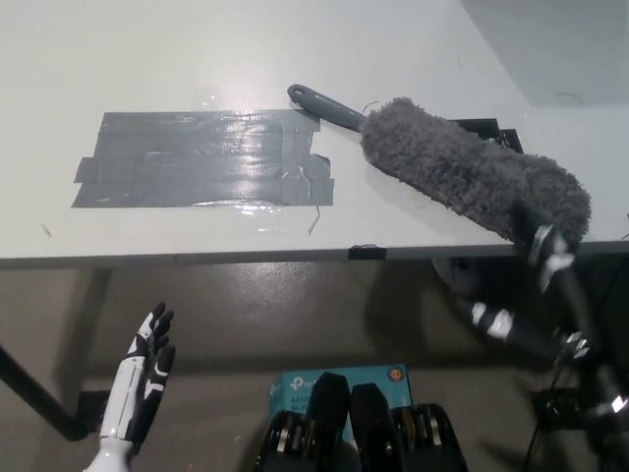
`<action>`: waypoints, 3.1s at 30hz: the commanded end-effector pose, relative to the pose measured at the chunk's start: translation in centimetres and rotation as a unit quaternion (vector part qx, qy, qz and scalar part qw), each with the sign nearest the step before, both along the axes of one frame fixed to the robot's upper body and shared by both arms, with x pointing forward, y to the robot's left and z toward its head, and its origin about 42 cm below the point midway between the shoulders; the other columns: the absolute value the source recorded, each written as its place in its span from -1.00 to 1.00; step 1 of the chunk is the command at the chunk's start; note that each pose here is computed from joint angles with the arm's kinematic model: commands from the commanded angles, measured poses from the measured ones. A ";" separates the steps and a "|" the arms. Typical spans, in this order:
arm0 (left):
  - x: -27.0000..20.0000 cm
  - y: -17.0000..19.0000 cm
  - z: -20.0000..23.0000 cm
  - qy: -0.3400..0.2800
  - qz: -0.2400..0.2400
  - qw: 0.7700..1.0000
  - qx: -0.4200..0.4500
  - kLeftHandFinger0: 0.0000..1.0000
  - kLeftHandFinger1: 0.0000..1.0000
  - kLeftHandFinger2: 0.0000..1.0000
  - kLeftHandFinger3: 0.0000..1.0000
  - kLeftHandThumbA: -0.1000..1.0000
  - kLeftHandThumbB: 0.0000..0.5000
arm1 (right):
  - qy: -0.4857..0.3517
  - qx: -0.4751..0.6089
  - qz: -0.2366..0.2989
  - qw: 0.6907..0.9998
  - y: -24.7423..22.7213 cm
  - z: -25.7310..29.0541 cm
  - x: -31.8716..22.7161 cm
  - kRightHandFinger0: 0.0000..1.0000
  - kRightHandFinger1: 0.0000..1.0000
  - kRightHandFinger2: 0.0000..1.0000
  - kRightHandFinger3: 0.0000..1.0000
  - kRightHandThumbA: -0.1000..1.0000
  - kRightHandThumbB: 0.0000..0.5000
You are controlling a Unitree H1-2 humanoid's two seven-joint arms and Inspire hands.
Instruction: A grey duster is kept infront of the robot in the middle of the table and the robot extends its right arm to grab the duster, picks it up and hands it to a person
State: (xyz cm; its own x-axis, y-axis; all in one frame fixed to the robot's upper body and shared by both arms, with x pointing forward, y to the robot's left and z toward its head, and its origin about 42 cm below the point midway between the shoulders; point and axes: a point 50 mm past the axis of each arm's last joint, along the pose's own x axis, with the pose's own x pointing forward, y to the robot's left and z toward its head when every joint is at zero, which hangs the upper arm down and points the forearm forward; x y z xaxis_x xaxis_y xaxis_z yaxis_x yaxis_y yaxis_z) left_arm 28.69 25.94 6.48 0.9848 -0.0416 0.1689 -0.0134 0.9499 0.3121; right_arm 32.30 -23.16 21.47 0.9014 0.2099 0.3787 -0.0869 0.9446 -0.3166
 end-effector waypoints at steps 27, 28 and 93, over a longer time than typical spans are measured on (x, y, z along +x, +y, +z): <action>0.9 0.1 1.8 -0.060 -0.004 0.998 0.013 1.00 1.00 1.00 1.00 0.97 0.09 | 0.173 -0.322 -0.068 0.928 3.1 11.3 21.6 1.00 1.00 1.00 1.00 1.00 0.73; 0.9 0.2 1.9 -0.061 -0.004 0.998 0.015 1.00 1.00 1.00 1.00 0.96 0.08 | 0.184 -0.336 -0.070 0.921 3.2 11.0 22.1 1.00 1.00 1.00 1.00 1.00 0.72; 2.2 0.2 2.9 -0.071 -0.012 0.997 -0.003 0.97 1.00 1.00 1.00 0.37 -0.38 | 0.255 -0.303 0.034 0.918 -0.3 6.2 22.2 -1.00 -0.85 -0.45 0.47 -1.00 -0.16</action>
